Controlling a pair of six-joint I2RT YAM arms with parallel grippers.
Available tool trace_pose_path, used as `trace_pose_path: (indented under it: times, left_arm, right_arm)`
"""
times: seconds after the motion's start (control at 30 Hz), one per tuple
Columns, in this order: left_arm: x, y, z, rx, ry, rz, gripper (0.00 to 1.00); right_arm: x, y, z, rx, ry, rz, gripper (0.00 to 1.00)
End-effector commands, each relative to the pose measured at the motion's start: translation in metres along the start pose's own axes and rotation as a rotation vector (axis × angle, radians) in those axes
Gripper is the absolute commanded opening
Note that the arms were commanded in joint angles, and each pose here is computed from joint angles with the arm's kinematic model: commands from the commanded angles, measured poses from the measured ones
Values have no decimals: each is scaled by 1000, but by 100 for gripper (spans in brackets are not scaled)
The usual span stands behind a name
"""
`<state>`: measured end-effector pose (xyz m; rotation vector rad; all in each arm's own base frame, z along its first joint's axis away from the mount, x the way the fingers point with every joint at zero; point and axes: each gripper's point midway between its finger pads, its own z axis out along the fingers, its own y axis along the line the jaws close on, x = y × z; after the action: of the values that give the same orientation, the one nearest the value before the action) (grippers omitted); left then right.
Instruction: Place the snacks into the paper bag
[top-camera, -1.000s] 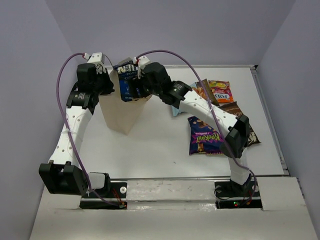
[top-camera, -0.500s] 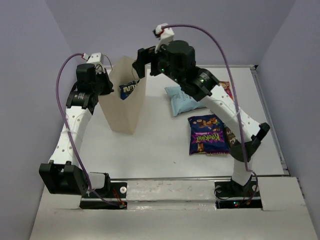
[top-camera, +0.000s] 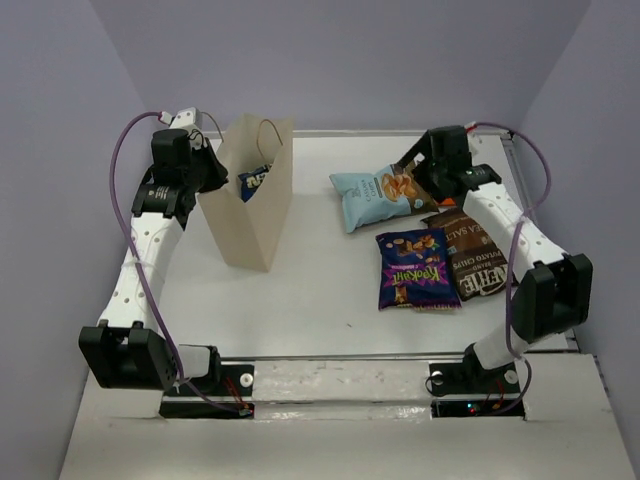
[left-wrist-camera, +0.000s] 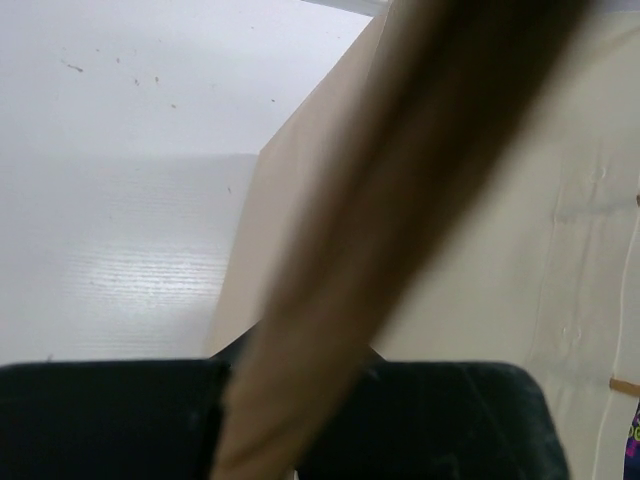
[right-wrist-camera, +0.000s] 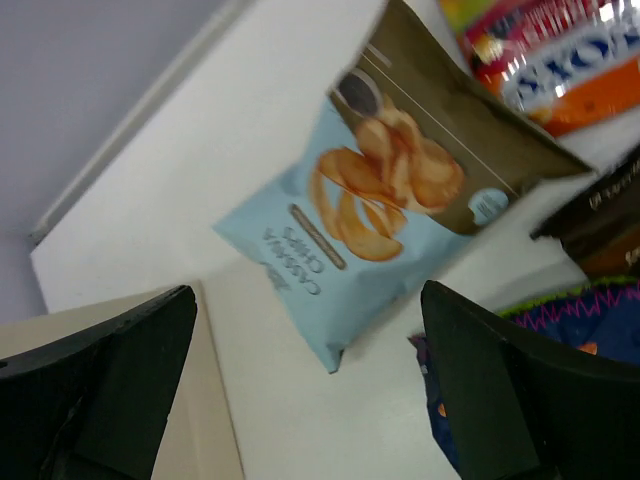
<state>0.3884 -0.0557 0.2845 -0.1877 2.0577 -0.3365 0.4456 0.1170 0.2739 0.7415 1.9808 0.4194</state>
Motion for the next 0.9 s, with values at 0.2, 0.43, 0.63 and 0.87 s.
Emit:
trace_pose_path:
  times: [0.2, 0.43, 0.63, 0.87]
  left_arm:
    - [-18, -15, -13, 68, -83, -13, 0]
    - [-20, -14, -14, 64, -91, -4, 0]
    - [-16, -12, -10, 54, -83, -3, 0]
    - [-17, -12, -12, 57, -90, 3, 0]
  right_arm:
    - [59, -68, 64, 246, 109, 338, 100]
    - [99, -89, 121, 324, 192, 343, 99]
    - [105, -86, 146, 337, 187, 408, 83]
    - [114, -101, 150, 360, 181, 365, 23]
